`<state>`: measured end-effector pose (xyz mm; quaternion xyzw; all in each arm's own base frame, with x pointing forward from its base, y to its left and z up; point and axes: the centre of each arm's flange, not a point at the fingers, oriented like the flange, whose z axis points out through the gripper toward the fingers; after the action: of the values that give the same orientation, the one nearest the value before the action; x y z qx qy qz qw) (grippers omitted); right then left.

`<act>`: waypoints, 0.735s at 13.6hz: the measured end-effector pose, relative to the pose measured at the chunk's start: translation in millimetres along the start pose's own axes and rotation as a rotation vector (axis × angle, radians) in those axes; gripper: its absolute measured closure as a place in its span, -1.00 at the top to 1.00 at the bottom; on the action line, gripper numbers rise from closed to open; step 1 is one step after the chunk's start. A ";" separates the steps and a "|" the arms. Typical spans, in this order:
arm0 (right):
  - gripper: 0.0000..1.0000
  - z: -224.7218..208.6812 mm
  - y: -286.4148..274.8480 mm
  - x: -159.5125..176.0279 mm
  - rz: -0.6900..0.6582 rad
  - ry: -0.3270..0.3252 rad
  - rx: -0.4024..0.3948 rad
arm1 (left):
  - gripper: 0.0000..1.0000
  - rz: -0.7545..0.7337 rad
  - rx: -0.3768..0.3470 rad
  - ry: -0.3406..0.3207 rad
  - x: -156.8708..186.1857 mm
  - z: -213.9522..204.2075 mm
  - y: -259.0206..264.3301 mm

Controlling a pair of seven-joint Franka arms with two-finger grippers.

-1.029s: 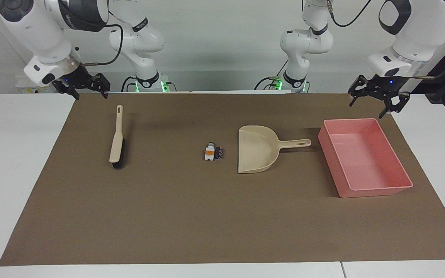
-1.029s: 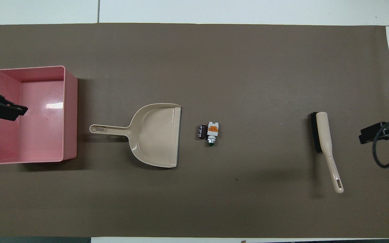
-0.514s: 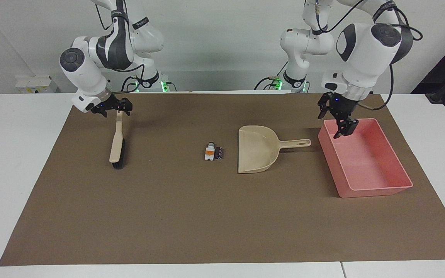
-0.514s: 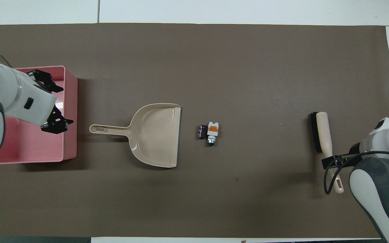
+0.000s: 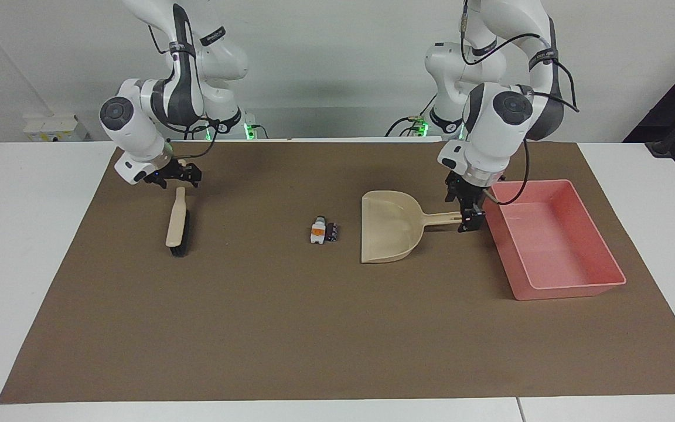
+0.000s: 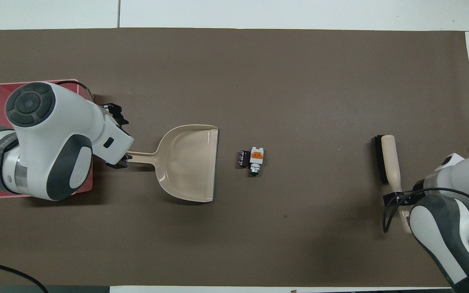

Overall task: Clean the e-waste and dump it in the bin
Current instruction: 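Grasp the dustpan handle with the left gripper while the right gripper grasps the brush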

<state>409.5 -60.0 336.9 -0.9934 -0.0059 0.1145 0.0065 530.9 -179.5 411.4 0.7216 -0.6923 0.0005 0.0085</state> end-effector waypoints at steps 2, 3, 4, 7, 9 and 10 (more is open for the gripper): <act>0.59 0.3 -0.1 -0.3 0.000 -0.003 0.000 | 0.97 0.030 -0.020 -0.009 -1.4 22.1 5.6; 0.41 0.4 -0.1 -0.4 0.000 -0.004 0.000 | 0.97 0.039 -0.023 -0.010 -2.4 31.1 9.6; 0.41 0.5 -0.2 -0.6 0.000 -0.006 0.001 | 0.97 0.045 -0.023 -0.010 -1.9 38.5 13.5; 0.19 1.2 -0.3 -1.5 0.000 -0.014 0.002 | 0.97 0.055 0.000 -0.004 9.9 60.7 28.5; 0.14 1.5 -0.3 -1.9 0.000 -0.017 0.002 | 0.96 0.057 0.003 -0.003 16.4 71.5 38.0; 0.07 1.6 -0.3 -2.0 0.000 -0.018 0.002 | 0.96 0.052 0.005 -0.002 18.4 72.4 40.2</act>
<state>407.2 -59.7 335.8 -0.9923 -0.0059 0.1235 0.0076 490.7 -200.5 339.6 0.7035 -0.7107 0.0017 0.0061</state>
